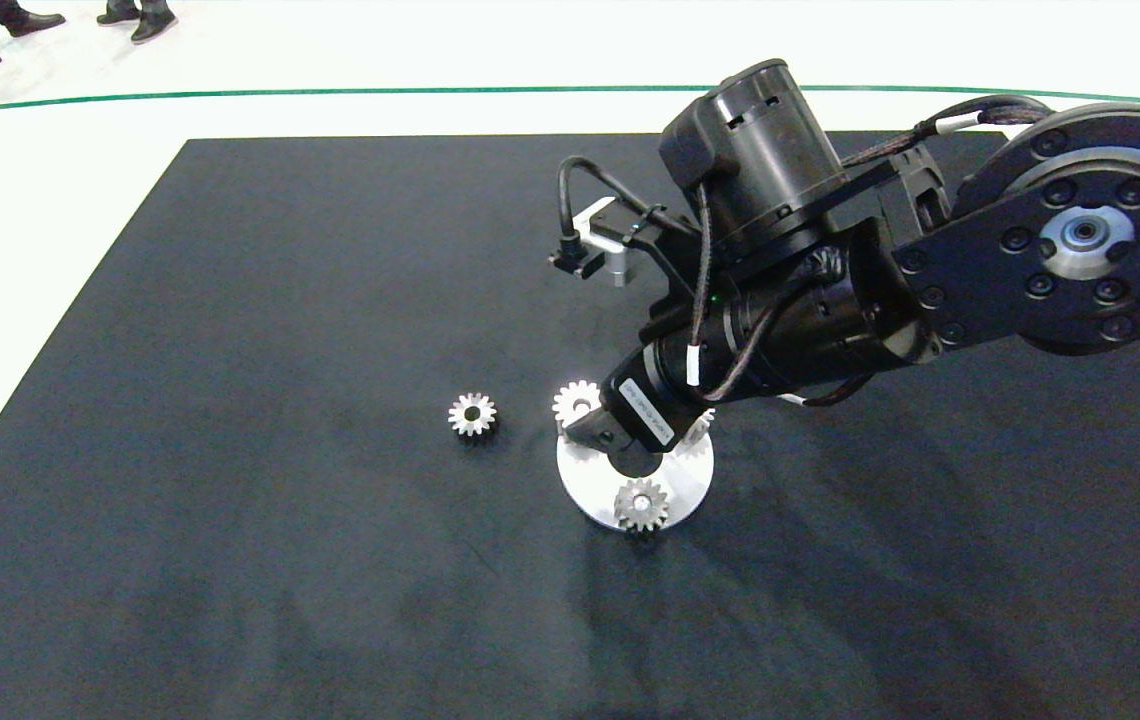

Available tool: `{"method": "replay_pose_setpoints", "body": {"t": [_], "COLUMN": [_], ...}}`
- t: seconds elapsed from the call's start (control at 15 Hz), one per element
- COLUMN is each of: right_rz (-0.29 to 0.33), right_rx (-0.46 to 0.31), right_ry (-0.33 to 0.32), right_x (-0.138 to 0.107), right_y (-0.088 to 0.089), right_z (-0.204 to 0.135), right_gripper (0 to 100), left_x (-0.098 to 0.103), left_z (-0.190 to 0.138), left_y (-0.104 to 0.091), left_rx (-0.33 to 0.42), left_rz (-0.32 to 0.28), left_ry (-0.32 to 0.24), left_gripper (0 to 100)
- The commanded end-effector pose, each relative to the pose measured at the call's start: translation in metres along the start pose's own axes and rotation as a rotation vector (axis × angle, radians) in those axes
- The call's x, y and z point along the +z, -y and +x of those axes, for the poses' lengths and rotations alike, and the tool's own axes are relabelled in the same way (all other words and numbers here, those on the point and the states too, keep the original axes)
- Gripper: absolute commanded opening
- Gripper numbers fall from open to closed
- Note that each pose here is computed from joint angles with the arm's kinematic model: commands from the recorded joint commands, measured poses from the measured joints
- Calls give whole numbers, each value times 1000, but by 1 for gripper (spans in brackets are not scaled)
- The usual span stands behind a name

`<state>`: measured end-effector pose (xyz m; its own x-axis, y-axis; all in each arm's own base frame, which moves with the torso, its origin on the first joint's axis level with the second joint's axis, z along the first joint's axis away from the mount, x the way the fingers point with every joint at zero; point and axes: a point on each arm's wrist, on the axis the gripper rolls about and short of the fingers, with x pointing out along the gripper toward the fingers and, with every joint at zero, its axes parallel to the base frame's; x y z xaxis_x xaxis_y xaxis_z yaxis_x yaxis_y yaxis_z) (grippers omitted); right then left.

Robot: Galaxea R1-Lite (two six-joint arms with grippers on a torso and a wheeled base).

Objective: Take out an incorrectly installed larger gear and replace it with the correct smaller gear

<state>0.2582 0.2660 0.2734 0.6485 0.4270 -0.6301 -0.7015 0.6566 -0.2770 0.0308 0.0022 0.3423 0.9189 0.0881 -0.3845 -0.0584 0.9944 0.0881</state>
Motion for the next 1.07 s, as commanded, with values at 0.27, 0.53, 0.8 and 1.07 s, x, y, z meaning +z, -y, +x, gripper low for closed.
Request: {"method": "replay_pose_setpoints", "body": {"t": [0.27, 0.53, 0.8, 1.07], "right_rz": [-5, -4, 1, 1], "right_rx": [5, 13, 14, 17], "right_ry": [-29, -54, -56, -73], "right_x": [-3, -7, -8, -10], "right_y": [-2, -3, 0, -1], "right_z": [12, 21, 22, 29], "right_gripper": [100, 100, 100, 100], "left_x": [-1, -2, -2, -3], "left_z": [-1, -2, -2, -4], "left_y": [0, 0, 0, 0], "left_rx": [1, 1, 1, 1], "left_rz": [5, 11, 11, 12], "left_ry": [-5, -2, 0, 6], "left_gripper": [100, 100, 100, 100]}}
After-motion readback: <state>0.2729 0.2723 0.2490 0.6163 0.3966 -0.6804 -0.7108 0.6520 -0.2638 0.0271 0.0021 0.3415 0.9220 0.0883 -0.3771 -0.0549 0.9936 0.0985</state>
